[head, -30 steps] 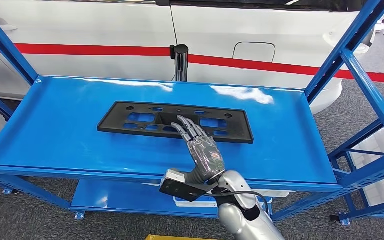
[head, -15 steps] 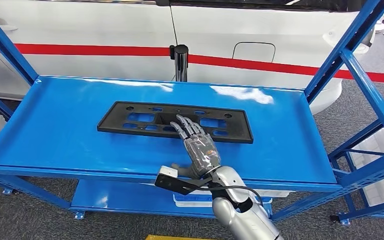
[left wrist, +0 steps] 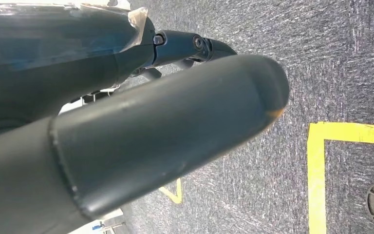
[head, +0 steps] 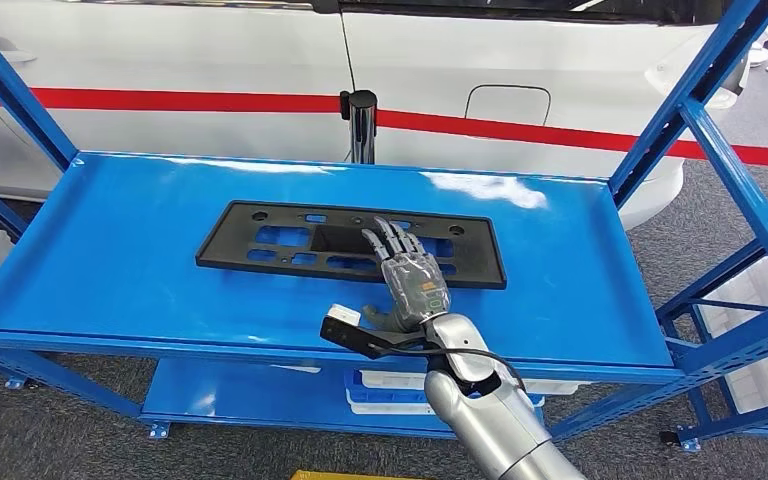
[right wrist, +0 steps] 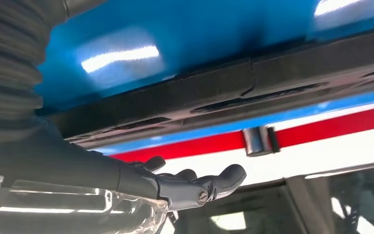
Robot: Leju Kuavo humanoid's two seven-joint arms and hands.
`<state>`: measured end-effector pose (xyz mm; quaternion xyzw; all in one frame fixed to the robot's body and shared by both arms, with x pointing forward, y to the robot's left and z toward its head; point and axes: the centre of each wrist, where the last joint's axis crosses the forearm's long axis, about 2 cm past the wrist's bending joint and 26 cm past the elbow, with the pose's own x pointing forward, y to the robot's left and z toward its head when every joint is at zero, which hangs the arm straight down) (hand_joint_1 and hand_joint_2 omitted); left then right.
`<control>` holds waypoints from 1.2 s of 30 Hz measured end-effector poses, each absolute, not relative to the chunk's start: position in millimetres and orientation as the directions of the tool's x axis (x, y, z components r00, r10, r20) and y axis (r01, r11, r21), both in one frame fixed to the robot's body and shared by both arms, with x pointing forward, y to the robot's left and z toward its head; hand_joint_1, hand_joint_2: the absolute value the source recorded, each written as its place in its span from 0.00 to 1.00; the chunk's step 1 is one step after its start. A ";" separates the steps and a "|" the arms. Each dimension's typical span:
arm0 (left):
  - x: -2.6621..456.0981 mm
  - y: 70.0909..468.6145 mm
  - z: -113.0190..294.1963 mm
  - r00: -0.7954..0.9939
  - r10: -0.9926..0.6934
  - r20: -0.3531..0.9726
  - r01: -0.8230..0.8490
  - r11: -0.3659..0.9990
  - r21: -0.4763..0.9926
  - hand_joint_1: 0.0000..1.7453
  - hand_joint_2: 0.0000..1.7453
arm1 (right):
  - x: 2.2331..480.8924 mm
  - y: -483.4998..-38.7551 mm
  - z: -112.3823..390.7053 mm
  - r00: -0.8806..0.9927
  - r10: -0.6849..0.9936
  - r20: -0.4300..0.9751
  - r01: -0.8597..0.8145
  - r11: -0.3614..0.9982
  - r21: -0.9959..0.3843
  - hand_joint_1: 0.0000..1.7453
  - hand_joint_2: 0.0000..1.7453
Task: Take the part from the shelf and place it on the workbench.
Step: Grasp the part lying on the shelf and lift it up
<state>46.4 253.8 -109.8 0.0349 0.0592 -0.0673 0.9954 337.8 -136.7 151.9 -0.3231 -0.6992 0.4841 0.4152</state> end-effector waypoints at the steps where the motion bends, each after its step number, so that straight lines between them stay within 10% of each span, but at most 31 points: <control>1: 46.4 253.8 -109.8 0.984 -0.132 -0.121 0.140 0.988 0.061 0.00 0.00 | 340.2 -137.9 151.6 -0.438 0.860 0.261 0.056 0.315 -0.947 0.00 1.00; 14: 47.8 253.6 -109.6 0.983 -0.158 -0.092 0.164 0.984 0.066 0.00 0.00 | 360.9 -157.5 153.0 -0.318 0.935 0.157 0.161 0.216 -0.963 0.02 1.00; 18: 48.0 253.9 -109.6 0.983 -0.167 -0.076 0.172 0.983 0.068 0.00 0.00 | 363.4 -162.7 152.8 -0.298 0.949 0.102 0.202 0.167 -0.965 0.91 1.00; 19: 48.1 254.0 -109.6 0.983 -0.167 -0.071 0.172 0.983 0.069 0.00 0.00 | 363.7 -163.9 152.5 -0.296 0.951 0.087 0.211 0.154 -0.965 0.96 1.00; 36: 51.9 253.4 -109.0 0.991 -0.132 -0.026 0.134 0.988 0.075 0.00 0.00 | 362.6 -165.8 150.0 -0.317 0.948 0.018 0.246 0.100 -0.964 1.00 1.00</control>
